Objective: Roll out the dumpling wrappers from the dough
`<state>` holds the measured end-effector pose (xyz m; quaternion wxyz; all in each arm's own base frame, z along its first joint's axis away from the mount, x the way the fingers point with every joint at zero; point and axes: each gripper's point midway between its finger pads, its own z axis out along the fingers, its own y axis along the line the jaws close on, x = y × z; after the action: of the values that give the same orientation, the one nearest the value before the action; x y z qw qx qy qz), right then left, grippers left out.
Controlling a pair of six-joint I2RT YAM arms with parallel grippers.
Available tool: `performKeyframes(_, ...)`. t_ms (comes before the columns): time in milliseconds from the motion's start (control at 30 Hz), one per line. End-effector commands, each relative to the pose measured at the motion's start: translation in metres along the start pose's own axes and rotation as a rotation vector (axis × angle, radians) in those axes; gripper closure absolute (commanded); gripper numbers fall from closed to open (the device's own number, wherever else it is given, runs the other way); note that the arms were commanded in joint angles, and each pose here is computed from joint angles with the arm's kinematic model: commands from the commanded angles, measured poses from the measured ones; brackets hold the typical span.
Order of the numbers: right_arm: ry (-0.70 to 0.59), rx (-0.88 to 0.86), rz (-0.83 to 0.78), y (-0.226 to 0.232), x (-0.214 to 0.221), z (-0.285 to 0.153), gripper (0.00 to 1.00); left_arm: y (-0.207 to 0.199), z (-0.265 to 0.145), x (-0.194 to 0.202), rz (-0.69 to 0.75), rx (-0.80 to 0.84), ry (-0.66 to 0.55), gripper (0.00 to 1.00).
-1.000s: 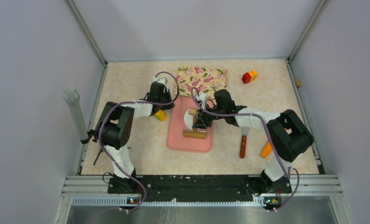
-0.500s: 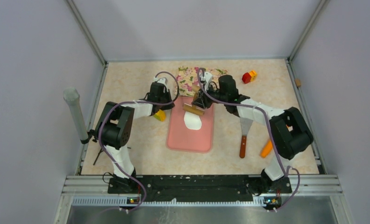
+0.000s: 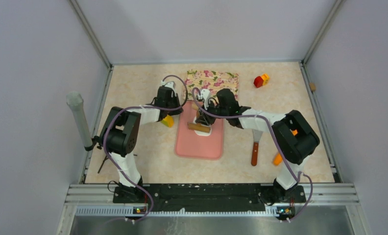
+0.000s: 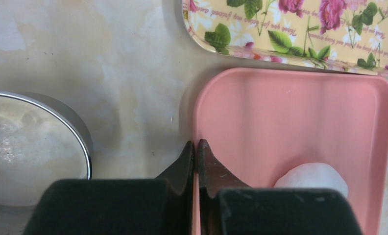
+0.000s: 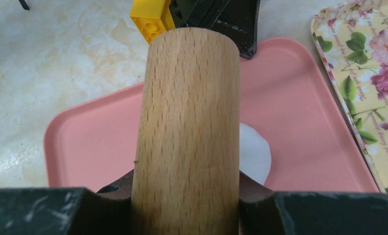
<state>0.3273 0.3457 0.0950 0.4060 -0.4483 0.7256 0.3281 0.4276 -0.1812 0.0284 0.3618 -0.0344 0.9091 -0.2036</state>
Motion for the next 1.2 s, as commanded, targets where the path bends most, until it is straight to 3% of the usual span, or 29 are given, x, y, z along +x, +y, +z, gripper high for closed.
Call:
performKeyframes(0,0.148,0.02,-0.02,0.001,0.046,-0.004,1.0,0.036,-0.003,0.041,0.0,-0.119,0.118,1.0)
performKeyframes(233,0.194,-0.232,0.018,0.054,0.051,-0.009,1.0,0.037,-0.003,0.042,0.0,-0.121,0.12,1.0)
performKeyframes(467,0.162,-0.314,0.035,0.072,0.031,-0.017,1.0,0.037,-0.003,0.041,0.0,-0.122,0.119,1.0)
performKeyframes(600,0.051,-0.26,0.035,0.057,-0.017,-0.027,1.0,0.037,-0.003,0.041,0.0,-0.122,0.118,1.0)
performKeyframes(733,-0.151,-0.148,0.079,0.015,-0.074,-0.047,1.0,0.037,-0.003,0.041,0.0,-0.122,0.117,1.0)
performKeyframes(933,-0.179,-0.095,-0.213,-0.009,-0.083,-0.045,1.0,0.037,-0.002,0.041,0.002,-0.12,0.119,1.0)
performKeyframes(1167,-0.132,-0.134,-0.306,-0.017,-0.059,-0.025,1.0,0.036,-0.002,0.041,0.003,-0.117,0.119,1.0)
